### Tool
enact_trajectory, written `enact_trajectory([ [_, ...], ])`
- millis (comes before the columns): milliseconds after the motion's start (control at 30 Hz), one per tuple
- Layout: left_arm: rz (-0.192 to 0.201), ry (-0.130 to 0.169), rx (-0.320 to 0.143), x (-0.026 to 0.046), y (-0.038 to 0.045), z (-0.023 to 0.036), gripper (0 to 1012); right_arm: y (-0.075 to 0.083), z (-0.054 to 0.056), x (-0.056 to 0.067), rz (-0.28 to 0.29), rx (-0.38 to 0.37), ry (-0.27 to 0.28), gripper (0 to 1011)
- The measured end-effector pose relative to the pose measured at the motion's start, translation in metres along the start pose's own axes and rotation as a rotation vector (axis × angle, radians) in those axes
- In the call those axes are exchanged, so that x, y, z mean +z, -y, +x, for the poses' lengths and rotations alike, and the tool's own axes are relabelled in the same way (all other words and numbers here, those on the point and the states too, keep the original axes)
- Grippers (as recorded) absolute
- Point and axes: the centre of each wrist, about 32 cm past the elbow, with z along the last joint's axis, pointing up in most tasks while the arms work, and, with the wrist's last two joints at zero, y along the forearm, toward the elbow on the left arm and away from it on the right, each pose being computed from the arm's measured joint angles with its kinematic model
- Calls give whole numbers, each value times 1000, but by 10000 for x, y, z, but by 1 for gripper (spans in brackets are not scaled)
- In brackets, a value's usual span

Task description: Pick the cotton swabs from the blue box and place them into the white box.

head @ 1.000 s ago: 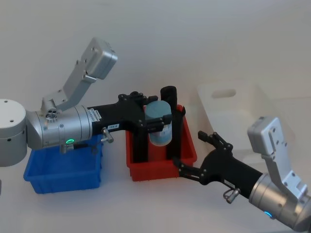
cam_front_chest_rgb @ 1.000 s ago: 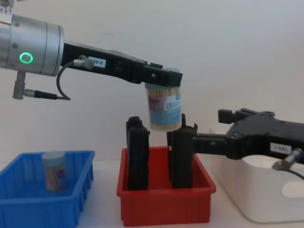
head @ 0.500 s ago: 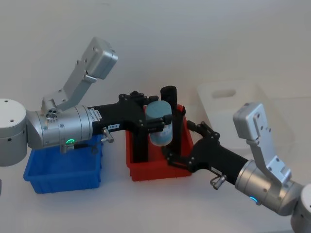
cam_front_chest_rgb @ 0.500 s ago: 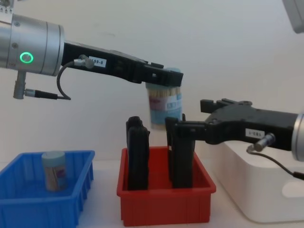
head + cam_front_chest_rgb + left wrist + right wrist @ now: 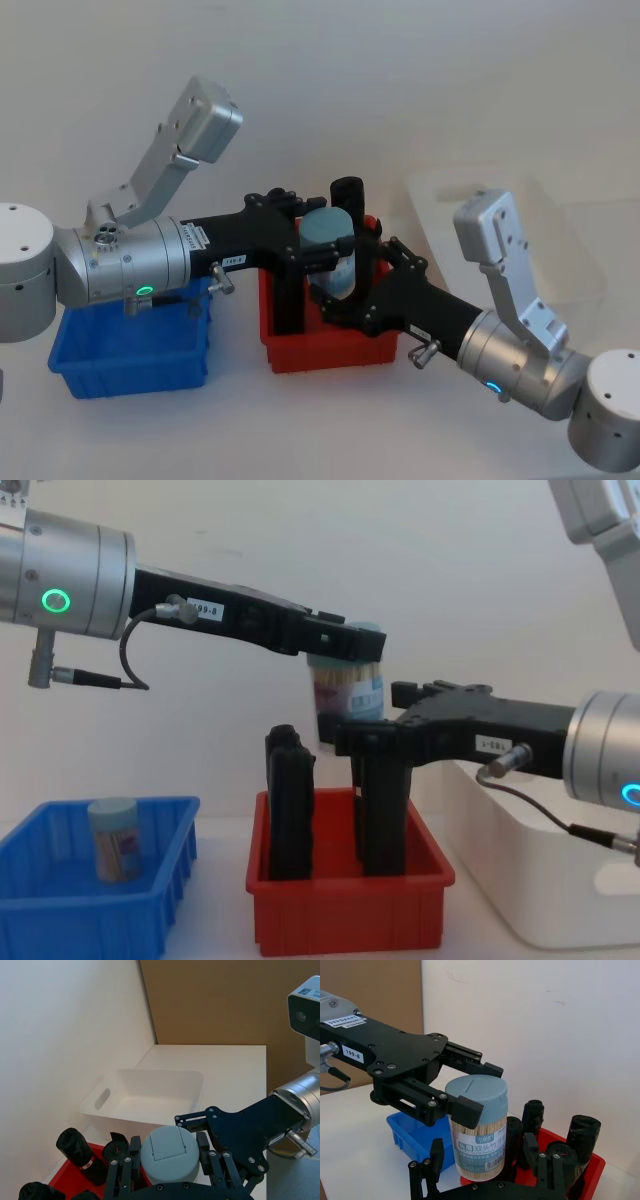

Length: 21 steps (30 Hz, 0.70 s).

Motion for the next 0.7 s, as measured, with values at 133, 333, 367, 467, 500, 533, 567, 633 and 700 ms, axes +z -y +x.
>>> enact_trajectory([
  [133,0,0,0,0,0,0,671,-59,12,-8,-1,4,-7,1000],
  [333,0,0,0,0,0,0,671,-132,26,-13,-4,11,-17,870],
  [367,0,0,0,0,0,0,671,-140,29,-13,-4,12,-18,863],
  [467,0,0,0,0,0,0,671,-170,32,-15,-7,18,-22,766],
  [500,0,0,0,0,0,0,671,-185,35,-16,-8,22,-24,732],
  [533,0,0,1,0,0,0,671,-191,35,-16,-9,24,-25,688],
  [567,0,0,1,0,-1,1,671,-203,37,-17,-10,27,-26,654],
  [633,1,0,2,0,-2,1,671,-211,39,-17,-10,29,-27,645],
  [700,1,1,2,0,-3,2,671,-219,40,-18,-11,32,-29,642],
])
